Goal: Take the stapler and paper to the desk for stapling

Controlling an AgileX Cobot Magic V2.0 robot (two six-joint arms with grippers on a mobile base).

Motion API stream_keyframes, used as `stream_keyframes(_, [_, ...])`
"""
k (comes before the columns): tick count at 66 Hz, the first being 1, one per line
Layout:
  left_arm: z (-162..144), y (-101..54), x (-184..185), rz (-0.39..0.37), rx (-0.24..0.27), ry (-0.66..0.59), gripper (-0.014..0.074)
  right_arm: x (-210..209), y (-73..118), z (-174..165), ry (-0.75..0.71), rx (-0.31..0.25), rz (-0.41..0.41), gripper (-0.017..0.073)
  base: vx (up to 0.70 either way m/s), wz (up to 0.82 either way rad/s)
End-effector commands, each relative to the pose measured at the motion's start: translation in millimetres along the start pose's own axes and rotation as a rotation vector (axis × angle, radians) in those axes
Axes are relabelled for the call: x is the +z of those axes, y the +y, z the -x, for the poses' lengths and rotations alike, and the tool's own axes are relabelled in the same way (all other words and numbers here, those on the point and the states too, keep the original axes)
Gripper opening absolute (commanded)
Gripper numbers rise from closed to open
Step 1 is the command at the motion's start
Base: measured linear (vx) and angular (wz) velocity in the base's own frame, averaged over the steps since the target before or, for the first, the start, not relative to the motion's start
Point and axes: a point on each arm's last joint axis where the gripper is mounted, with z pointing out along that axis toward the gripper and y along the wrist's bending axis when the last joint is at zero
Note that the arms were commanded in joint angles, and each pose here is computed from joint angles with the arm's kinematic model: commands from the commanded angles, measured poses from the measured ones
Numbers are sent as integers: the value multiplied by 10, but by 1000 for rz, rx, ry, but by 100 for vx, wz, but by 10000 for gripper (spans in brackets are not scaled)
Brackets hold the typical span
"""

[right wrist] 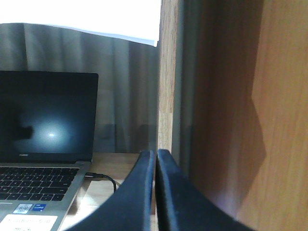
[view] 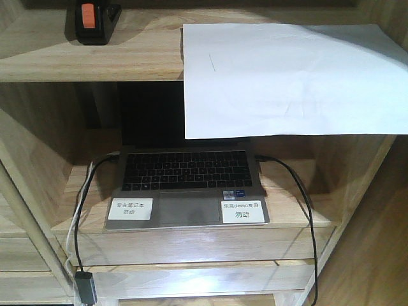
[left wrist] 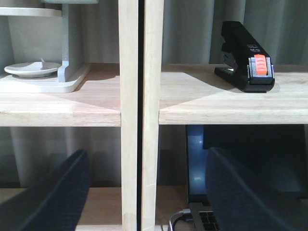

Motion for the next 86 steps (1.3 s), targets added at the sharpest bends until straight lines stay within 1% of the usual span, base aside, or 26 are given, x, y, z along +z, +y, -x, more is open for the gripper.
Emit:
stream_keyframes(1, [148,-7,2,-5,-7,-80,496,-13,1,61,-81,-7,-2,-9,0,0])
stream_keyframes(12, [154,-12,9,-12,-7,-85,496,-13,1,61,-81,-7,-2,-9,0,0])
stream_keyframes(19, [178,-47,5,-60,-4,-113,496,-13,1,61,-81,-7,-2,-9,0,0])
stream_keyframes(24, [192,-74,1,-97,10,-128,501,-13,1,61,-81,-7,-2,-9,0,0])
stream_keyframes(34, [229,-128,2,-164,67,-147,535,-13,1,61,-81,-7,-2,-9,0,0])
stream_keyframes(44, [439,-221,81,-246,99,-121,570,-13,1,61,-81,-7,-2,-9,0,0])
stream_keyframes(50, [630,-301,206,-288,105,-97,572,-13,1,61,-81,-7,-2,-9,0,0])
stream_keyframes(59, [874,-427,449,-324,110,-62,572,-13,1,61,-81,-7,-2,-9,0,0])
stream_keyframes(69, [1162,-556,767,-333,111,-46,572,-13,1,61,-81,-7,-2,-9,0,0])
stream_keyframes(78, [1344,-678,1096,-337,106,-39,572,-13,1,61,-81,-7,-2,-9,0,0])
stream_keyframes(86, [1438,-787,1411,-338,103,-17,572,-13,1,61,-81,-7,-2,-9,0,0])
